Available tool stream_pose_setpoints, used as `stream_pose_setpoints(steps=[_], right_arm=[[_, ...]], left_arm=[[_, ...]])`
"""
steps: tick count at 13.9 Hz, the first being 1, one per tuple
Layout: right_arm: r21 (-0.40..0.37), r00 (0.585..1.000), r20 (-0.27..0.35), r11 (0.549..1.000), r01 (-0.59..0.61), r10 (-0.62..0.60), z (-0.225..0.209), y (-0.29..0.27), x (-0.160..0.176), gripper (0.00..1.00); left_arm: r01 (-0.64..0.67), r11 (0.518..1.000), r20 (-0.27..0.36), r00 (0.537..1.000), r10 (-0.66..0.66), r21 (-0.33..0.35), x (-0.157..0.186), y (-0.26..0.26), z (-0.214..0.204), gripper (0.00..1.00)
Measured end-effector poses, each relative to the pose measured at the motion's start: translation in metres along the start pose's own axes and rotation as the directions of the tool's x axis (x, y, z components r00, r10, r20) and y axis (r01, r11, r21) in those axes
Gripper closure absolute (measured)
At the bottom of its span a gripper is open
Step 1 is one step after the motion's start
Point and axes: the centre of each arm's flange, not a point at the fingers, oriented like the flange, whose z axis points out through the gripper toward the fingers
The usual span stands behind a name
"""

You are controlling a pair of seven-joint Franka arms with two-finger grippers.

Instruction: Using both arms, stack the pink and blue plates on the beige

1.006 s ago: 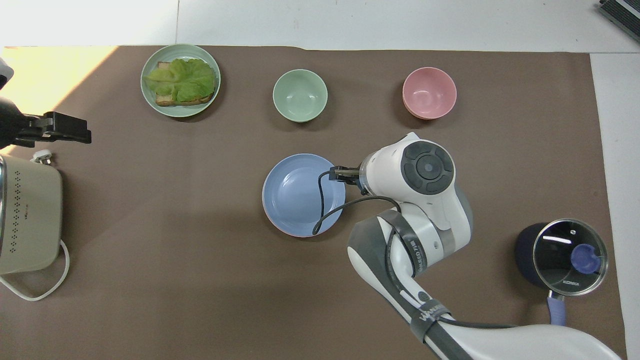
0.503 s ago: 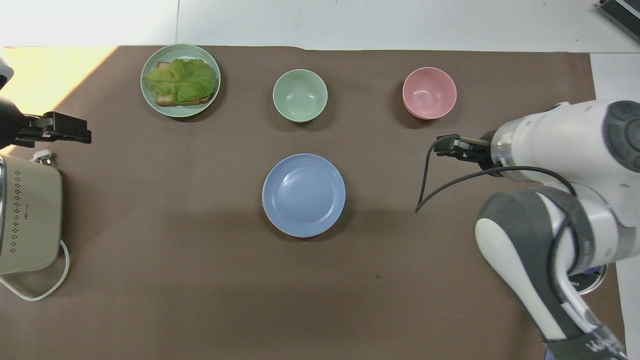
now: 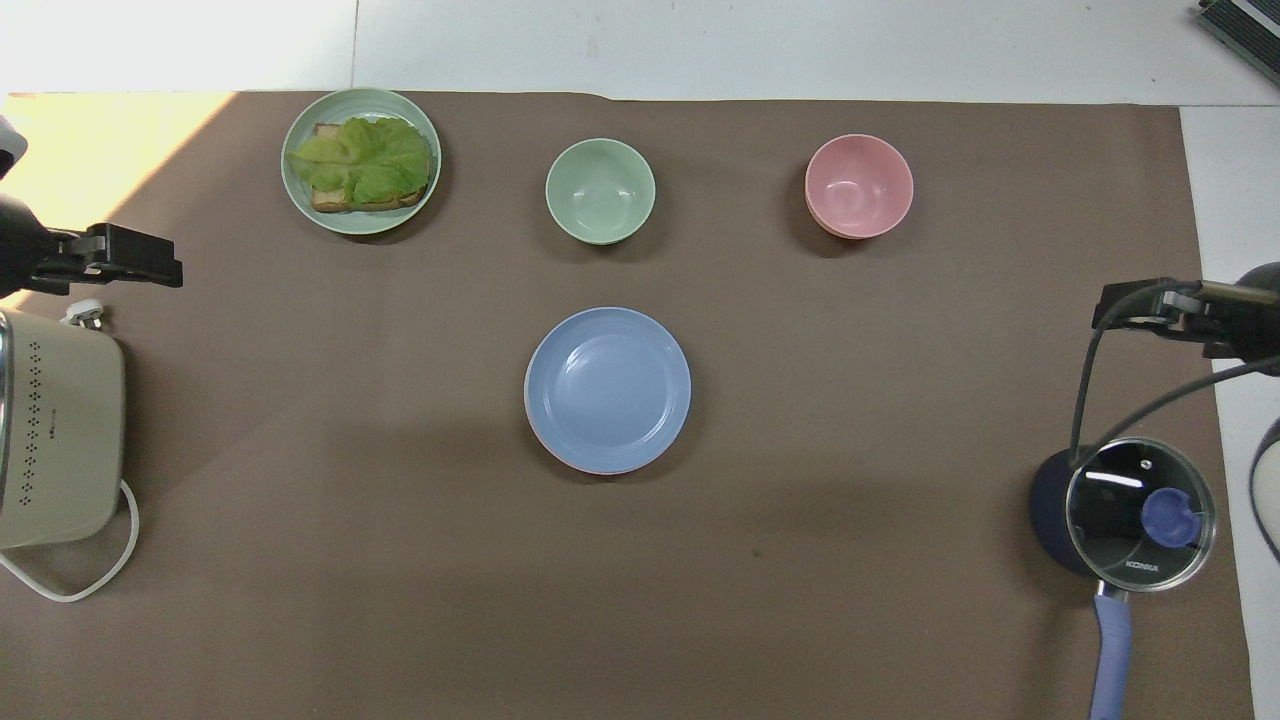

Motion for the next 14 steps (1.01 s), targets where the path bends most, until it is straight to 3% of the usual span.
stream_pose_setpoints(steps=[6, 14], right_arm=[[-0.014, 0.995, 0.099, 1.000, 0.019, -0.018, -0.041, -0.011, 0.016, 0.00], [-0.018, 0.989, 0.144, 0.999, 0.036, -0.033, -0.023, -0.019, 0.008, 0.00]], left_arm=[[0.000, 1.000, 0.000, 1.000, 0.000, 0.000, 0.000, 0.000, 0.000, 0.00], [0.000, 1.000, 0.000, 1.000, 0.000, 0.000, 0.000, 0.000, 0.000, 0.00]])
